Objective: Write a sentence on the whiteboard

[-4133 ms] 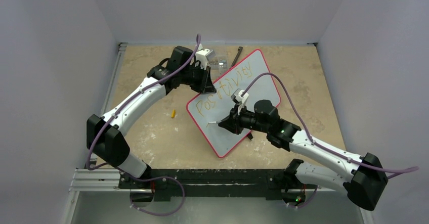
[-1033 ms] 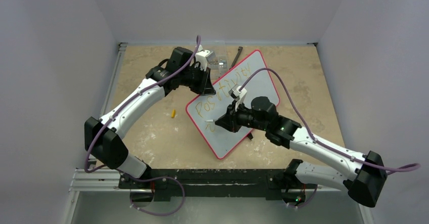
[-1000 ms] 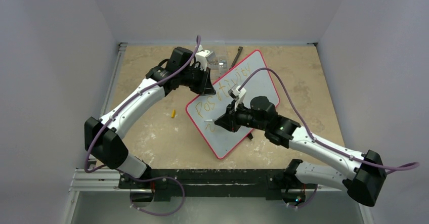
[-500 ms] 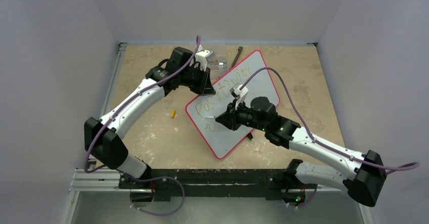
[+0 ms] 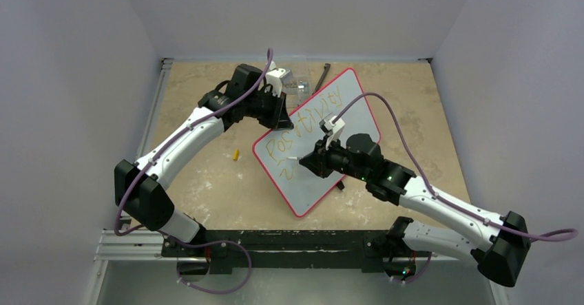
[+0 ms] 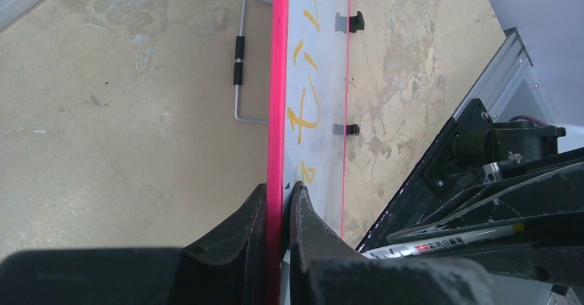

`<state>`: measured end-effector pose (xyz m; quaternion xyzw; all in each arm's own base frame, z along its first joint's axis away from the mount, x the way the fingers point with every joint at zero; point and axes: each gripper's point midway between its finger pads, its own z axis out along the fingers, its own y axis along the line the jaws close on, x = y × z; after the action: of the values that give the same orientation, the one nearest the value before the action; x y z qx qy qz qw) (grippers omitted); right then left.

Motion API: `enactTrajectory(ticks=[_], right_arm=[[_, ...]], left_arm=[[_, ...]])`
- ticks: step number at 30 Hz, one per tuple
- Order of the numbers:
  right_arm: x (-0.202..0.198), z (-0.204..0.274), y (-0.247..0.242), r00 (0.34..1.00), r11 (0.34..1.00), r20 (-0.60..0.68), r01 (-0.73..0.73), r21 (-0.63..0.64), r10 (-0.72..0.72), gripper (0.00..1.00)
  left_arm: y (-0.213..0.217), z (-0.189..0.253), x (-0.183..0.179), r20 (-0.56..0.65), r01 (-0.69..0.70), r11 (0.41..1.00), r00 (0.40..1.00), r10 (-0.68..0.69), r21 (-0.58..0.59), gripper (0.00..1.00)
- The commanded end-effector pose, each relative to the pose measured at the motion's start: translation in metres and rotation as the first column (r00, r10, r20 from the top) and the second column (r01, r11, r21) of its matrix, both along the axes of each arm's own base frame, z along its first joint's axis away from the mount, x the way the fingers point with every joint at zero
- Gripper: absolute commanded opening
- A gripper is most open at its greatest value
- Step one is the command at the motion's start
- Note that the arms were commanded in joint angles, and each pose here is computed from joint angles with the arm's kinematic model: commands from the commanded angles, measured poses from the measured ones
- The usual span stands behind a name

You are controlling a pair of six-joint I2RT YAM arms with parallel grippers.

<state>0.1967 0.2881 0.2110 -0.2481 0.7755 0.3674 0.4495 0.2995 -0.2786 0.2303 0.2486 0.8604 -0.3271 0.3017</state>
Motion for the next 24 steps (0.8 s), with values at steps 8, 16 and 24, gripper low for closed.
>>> enactTrajectory(ticks=[8,16,24], right_arm=[[0.01,0.016,-0.038,0.978,0.976,0.044,0.199,0.083,-0.203,0.0],[0.007,-0.004,-0.03,0.987,0.986,0.01,0.162,0.046,-0.163,0.0],[0.004,0.003,-0.017,0.995,0.992,0.034,0.096,0.08,-0.099,0.0]], left_arm=[[0.037,-0.027,0.001,0.006,-0.087,0.979,0.996,0.088,0.185,0.0],[0.037,-0.027,0.001,0.006,-0.085,0.98,0.996,0.085,0.182,0.0],[0.037,-0.026,0.0,0.006,-0.081,0.98,0.997,0.081,0.18,0.0]])
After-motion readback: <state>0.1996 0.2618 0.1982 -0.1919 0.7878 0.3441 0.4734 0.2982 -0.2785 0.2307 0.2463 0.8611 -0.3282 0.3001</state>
